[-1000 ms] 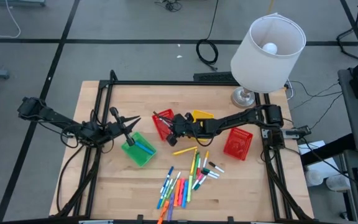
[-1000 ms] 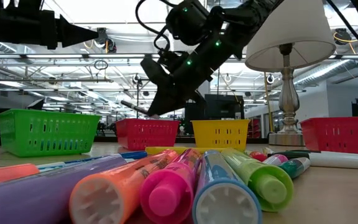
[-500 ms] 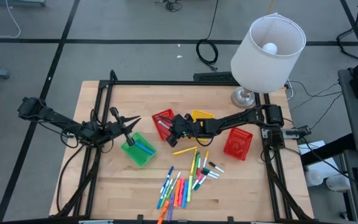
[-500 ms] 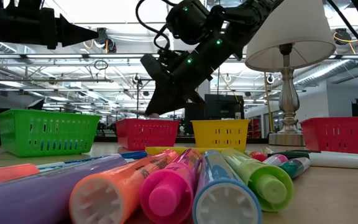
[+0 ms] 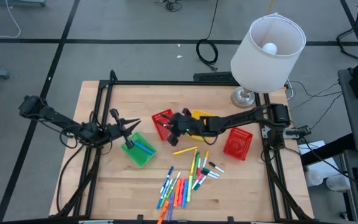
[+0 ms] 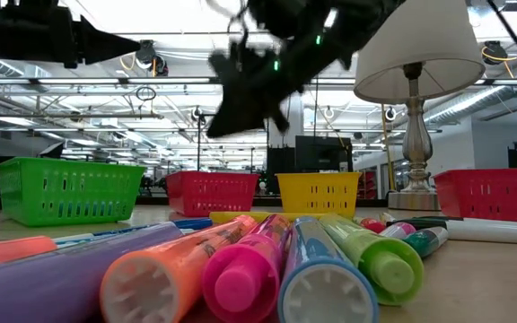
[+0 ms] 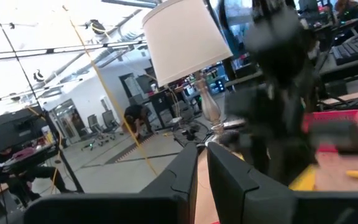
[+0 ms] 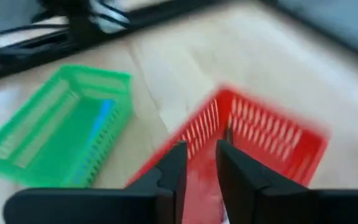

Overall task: Pick & Place Markers
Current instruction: Adjust the highlighters on the table

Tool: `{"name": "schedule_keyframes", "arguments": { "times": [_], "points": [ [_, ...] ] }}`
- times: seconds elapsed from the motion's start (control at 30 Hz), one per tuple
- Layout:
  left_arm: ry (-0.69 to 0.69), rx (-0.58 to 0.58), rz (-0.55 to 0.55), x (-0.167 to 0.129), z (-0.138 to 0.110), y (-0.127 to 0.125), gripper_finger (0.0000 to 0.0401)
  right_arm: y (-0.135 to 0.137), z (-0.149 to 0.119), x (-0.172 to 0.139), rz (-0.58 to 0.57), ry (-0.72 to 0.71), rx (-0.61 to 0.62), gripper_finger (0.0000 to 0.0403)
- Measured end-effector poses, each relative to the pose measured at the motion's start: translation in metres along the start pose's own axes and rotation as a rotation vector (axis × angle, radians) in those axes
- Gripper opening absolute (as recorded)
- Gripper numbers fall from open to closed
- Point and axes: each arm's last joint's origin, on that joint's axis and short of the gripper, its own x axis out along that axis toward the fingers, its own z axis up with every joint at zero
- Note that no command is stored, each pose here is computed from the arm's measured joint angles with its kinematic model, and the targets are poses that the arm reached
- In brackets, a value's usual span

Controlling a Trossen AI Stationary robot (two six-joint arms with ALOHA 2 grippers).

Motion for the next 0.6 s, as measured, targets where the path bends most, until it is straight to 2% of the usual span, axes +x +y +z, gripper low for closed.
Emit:
{"name": "schedule_keyframes", "arguments": {
  "times": [0.07,0.2,0.33,0.47,0.6],
  "points": [
    [-0.004,0.008,-0.011,-0.001,0.001,-0.001,0.0047,0.018,0.012,-0.024,0.054,-0.052,-0.154,0.0067],
    [-0.007,0.004,-0.028,-0.004,0.002,-0.004,0.0047,0.053,0.027,-0.084,0.198,-0.254,-0.361,0.0056],
    [-0.011,-0.025,-0.05,-0.007,0.004,-0.007,0.0047,0.051,0.012,-0.143,0.267,-0.408,-0.465,0.0039],
    [-0.016,-0.041,-0.047,-0.007,0.004,-0.007,0.0047,0.023,-0.021,-0.181,0.266,-0.47,-0.403,0.0015],
    [-0.038,0.012,-0.072,-0.005,0.004,-0.006,0.0047,-0.01,-0.061,-0.198,0.254,-0.507,-0.312,0.0002]
  ]
}}
